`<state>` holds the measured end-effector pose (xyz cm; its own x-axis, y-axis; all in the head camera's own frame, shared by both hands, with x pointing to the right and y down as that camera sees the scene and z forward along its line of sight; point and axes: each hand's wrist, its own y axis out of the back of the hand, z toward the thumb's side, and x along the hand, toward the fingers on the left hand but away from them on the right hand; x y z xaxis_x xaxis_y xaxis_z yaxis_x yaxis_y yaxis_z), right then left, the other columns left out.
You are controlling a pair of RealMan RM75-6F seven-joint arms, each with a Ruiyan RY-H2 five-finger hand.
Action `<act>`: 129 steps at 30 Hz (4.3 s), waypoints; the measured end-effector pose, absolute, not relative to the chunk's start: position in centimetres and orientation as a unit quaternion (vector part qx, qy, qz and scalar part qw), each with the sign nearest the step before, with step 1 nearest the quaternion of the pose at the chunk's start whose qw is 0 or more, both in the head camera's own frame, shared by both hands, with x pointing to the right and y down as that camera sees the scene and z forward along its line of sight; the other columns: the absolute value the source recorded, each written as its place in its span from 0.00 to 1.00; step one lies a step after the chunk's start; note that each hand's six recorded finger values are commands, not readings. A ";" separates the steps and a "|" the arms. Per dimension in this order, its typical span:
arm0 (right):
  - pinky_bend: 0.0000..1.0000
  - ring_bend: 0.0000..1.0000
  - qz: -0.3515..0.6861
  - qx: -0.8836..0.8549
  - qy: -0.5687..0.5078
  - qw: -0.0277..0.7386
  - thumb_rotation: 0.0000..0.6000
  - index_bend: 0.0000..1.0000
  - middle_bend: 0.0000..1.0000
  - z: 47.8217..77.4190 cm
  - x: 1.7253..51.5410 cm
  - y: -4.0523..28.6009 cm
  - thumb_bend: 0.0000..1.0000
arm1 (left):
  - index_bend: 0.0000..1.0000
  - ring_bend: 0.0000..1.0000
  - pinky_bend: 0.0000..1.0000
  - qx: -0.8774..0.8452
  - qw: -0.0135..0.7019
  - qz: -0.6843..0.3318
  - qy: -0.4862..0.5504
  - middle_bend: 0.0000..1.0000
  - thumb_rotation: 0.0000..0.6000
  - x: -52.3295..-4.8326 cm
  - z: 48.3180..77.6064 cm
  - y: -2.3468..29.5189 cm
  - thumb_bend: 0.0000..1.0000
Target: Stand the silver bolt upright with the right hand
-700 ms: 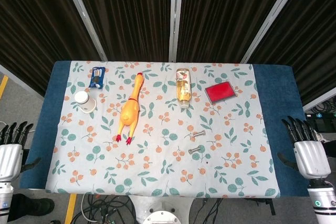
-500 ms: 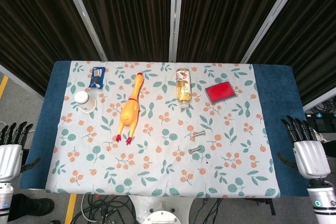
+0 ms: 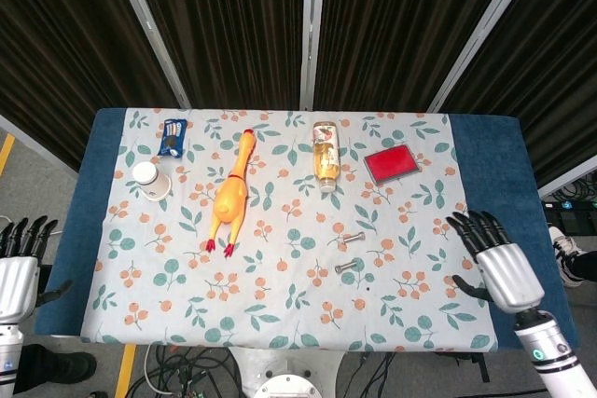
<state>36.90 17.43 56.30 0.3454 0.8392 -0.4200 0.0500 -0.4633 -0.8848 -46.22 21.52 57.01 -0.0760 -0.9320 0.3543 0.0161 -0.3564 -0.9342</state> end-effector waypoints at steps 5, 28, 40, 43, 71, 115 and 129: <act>0.02 0.00 0.453 -0.747 -0.245 0.420 1.00 0.16 0.12 57.9 32.7 16.7 0.12 | 0.11 0.00 0.00 -0.556 0.392 -0.606 0.413 0.09 1.00 -46.2 56.9 21.5 0.00; 0.01 0.00 0.445 -0.778 -0.119 0.426 1.00 0.43 0.15 68.0 22.0 13.8 0.22 | 0.11 0.00 0.00 -0.551 0.385 -0.611 0.418 0.09 1.00 -46.7 56.8 21.8 0.00; 0.00 0.00 0.449 -0.771 -0.094 0.441 1.00 0.43 0.15 70.3 22.0 15.7 0.22 | 0.11 0.00 0.00 -0.549 0.381 -0.612 0.423 0.09 1.00 -47.0 56.7 22.2 0.00; 0.00 0.00 0.450 -0.771 -0.094 0.441 1.00 0.44 0.15 70.7 22.1 16.0 0.23 | 0.11 0.00 0.00 -0.549 0.381 -0.612 0.423 0.09 1.00 -47.0 56.7 22.3 0.00; 0.00 0.00 0.420 -0.732 -0.060 0.533 1.00 0.63 0.21 69.7 20.2 14.9 0.34 | 0.11 0.00 0.00 -0.546 0.379 -0.613 0.428 0.09 1.00 -47.5 56.7 22.8 0.00; 0.00 0.00 0.295 -0.530 0.077 0.791 1.00 0.60 0.22 68.2 14.3 16.6 0.36 | 0.11 0.00 0.00 -0.543 0.376 -0.611 0.436 0.09 1.00 -47.7 56.6 23.1 0.00; 0.00 0.00 0.288 -0.528 0.075 0.795 1.00 0.37 0.22 67.7 14.8 18.3 0.36 | 0.11 0.00 0.00 -0.543 0.378 -0.611 0.433 0.09 1.00 -47.6 56.6 23.0 0.00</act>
